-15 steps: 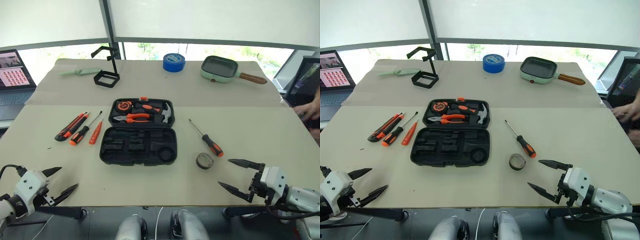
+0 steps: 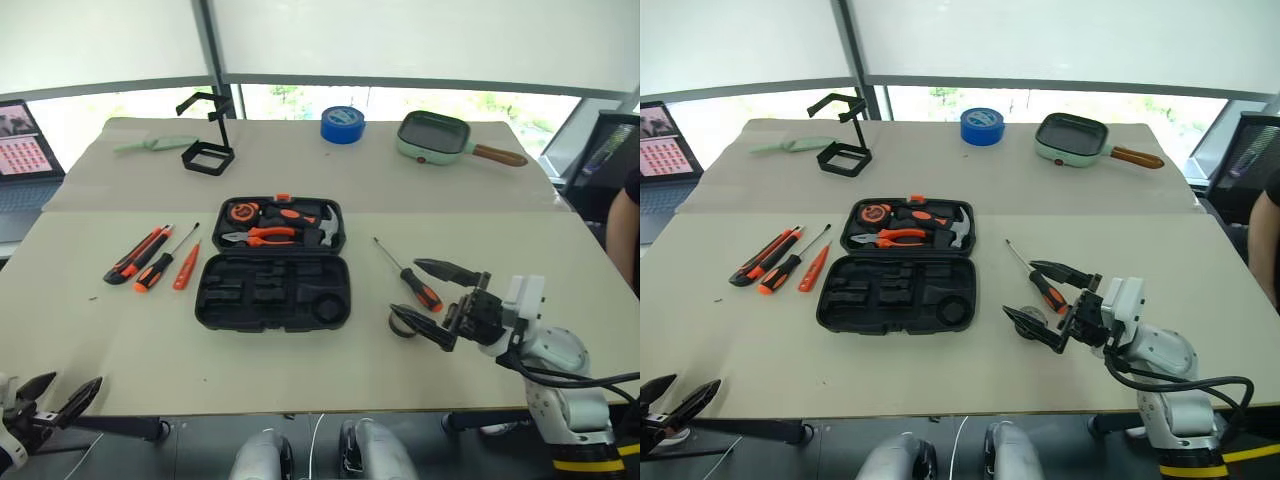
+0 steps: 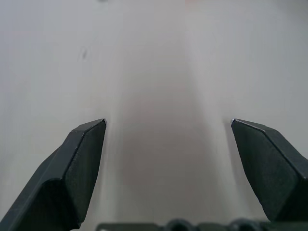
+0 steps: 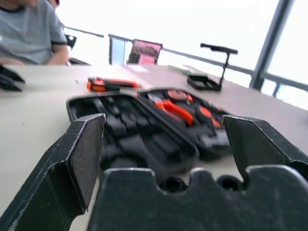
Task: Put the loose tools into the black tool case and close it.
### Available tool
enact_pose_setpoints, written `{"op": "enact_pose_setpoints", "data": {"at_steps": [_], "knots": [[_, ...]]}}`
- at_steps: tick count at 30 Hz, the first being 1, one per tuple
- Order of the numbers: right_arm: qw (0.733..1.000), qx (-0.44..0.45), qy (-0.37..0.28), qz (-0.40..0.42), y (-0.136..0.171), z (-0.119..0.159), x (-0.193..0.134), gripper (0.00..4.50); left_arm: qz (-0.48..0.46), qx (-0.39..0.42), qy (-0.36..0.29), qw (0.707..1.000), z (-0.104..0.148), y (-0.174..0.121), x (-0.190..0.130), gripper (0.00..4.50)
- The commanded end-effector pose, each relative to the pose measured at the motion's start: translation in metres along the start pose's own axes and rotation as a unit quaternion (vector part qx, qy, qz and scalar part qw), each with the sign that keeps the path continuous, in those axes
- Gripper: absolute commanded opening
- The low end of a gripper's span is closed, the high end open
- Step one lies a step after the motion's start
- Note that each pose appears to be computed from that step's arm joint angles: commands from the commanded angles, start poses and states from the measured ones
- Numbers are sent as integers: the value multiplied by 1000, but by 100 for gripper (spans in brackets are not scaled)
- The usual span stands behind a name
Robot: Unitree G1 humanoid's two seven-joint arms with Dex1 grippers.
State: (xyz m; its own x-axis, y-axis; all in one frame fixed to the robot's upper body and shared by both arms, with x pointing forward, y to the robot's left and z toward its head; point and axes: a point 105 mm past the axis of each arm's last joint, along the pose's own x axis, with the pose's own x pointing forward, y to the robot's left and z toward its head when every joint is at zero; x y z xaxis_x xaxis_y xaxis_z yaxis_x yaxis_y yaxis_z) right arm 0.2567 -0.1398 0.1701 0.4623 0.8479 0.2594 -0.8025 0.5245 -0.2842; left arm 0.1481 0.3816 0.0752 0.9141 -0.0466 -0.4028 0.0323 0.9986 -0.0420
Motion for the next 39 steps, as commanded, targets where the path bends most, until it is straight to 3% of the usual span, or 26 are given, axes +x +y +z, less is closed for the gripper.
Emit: {"op": "enact_pose_setpoints", "data": {"at_steps": [1,10,16,20,25,29,35,39], "knots": [[999,-23,-28,-17,-4,17,10,450,-2,-2,-35,999,33,-4,5,446],[999,-17,-30,26,8,17,18,450,-43,16,-11,999,99,-33,70,446],[998,-14,-26,54,17,16,21,450,-40,29,39,998,115,-35,116,446],[998,-19,-22,50,16,16,19,450,-46,41,38,997,128,-41,142,446],[999,-24,-18,43,16,14,16,450,-61,42,56,996,127,-51,166,446],[999,-32,-12,28,12,13,12,450,-76,44,73,993,119,-58,176,341],[999,-31,-7,21,13,11,9,450,-69,43,58,995,122,-46,169,103],[999,-31,-5,19,12,10,8,450,-64,49,29,996,129,-38,165,91]]}}
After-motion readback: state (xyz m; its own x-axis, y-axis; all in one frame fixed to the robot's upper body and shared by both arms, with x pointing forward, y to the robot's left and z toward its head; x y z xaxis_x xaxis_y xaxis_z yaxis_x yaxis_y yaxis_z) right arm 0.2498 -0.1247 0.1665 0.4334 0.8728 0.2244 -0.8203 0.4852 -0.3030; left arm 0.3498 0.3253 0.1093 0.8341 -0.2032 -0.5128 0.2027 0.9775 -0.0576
